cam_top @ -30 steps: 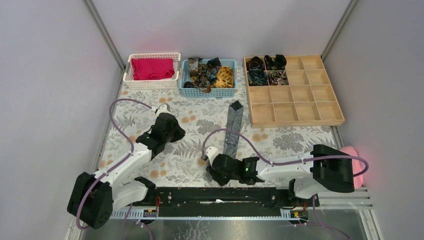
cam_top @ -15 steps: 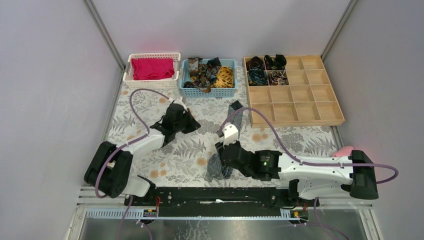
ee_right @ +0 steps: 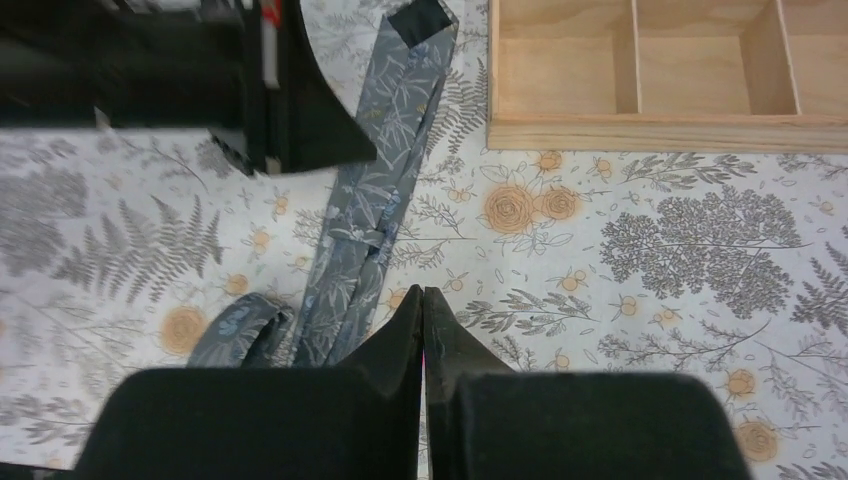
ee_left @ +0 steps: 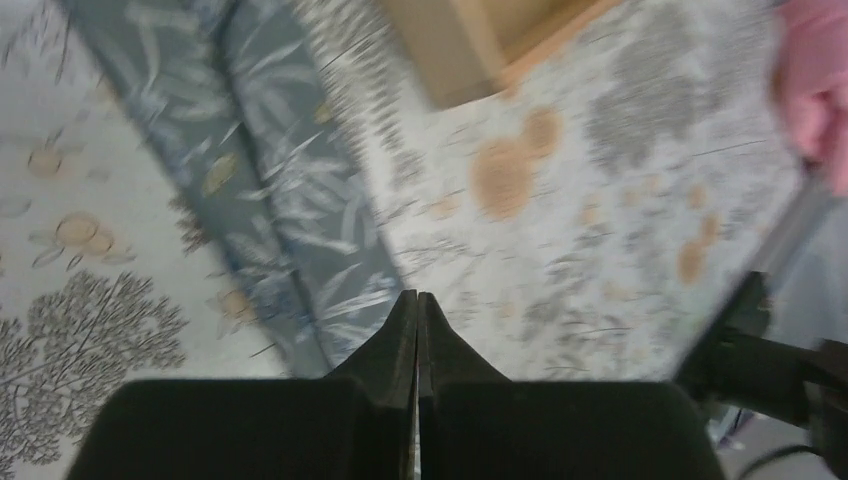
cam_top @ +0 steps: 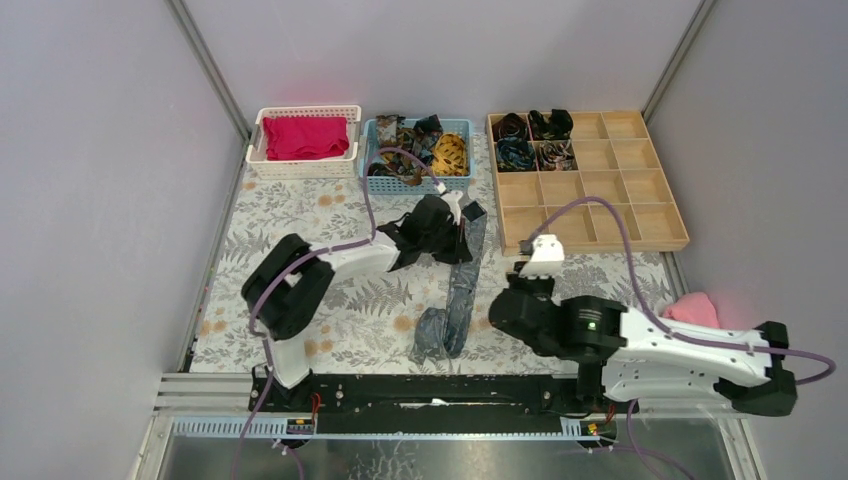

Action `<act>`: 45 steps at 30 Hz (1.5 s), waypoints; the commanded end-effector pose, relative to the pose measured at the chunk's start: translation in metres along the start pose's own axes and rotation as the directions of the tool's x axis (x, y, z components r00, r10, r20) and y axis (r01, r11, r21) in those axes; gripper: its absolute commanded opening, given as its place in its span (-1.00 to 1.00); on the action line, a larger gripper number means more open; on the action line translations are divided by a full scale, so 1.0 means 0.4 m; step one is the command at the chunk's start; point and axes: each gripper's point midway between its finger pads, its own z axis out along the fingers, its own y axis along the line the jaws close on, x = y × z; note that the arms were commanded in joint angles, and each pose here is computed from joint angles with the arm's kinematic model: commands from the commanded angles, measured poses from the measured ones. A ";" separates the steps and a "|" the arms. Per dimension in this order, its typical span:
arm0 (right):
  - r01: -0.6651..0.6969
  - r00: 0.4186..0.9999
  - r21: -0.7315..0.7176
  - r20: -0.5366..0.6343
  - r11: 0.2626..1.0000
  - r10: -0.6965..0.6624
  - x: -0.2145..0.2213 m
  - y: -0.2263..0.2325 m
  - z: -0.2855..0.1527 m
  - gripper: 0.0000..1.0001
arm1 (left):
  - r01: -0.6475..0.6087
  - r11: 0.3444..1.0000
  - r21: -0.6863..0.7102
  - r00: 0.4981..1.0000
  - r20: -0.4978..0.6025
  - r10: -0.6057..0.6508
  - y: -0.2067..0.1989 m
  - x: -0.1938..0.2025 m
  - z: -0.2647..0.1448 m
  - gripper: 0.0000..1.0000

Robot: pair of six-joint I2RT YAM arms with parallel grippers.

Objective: Roll the ties
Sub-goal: Roll the tie at the center of the board.

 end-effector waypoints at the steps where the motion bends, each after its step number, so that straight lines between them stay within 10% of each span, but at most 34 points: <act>1: -0.114 0.991 0.033 0.079 0.993 0.111 -0.045 -0.077 -0.022 -1.00 | -0.003 0.985 -0.170 0.989 -0.145 -0.022 0.132 0.122 0.033 -1.00; 16: -0.064 0.997 -0.050 0.031 0.997 0.066 0.004 -0.013 -0.001 -1.00 | -0.009 0.947 -0.320 0.975 -0.213 -0.063 0.232 0.178 0.148 -1.00; 28: 0.032 0.996 -0.092 -0.084 0.995 -0.040 0.108 0.048 0.075 -0.91 | 0.058 0.892 -0.448 0.990 -0.090 -0.109 0.404 -0.055 0.252 -1.00; 40: 0.167 0.960 -0.187 -0.192 0.968 -0.202 0.153 0.136 0.197 -0.06 | 0.142 0.846 -0.514 0.982 -0.033 -0.185 0.626 -0.171 0.189 -1.00; 45: 0.213 0.958 -0.219 -0.145 0.952 -0.248 0.073 0.200 0.251 0.23 | 0.184 0.931 -0.315 0.983 0.048 -0.178 0.497 -0.211 0.131 -1.00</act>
